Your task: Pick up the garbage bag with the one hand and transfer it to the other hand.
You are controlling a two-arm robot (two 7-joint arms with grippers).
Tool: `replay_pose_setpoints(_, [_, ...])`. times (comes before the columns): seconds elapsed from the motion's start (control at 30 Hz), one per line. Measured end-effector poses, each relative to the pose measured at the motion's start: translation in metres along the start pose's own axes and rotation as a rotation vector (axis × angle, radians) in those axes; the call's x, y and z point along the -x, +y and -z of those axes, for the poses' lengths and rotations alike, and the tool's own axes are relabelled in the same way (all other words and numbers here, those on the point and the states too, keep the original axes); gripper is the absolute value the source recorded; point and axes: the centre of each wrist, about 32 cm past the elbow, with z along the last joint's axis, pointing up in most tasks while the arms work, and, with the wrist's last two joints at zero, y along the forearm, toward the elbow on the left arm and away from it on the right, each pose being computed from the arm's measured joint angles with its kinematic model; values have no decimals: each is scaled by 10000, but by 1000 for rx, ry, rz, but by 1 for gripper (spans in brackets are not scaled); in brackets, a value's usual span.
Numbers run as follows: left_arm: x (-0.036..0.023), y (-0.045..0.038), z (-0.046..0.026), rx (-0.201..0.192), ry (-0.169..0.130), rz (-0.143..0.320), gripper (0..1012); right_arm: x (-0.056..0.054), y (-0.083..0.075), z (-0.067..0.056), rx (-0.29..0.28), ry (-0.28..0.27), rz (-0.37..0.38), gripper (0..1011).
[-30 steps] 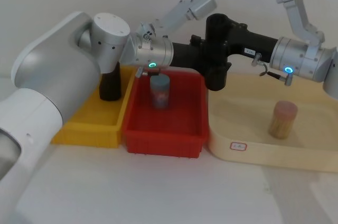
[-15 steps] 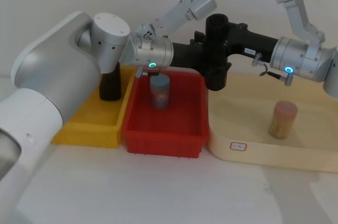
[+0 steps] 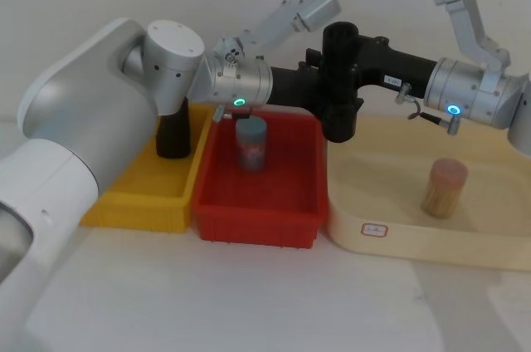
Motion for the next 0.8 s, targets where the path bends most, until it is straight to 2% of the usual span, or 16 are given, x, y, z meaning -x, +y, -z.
replay_pose_setpoints(0.8, [0, 0, 0, 0, 0, 0, 436, 0, 0, 0, 0, 0, 0, 536])
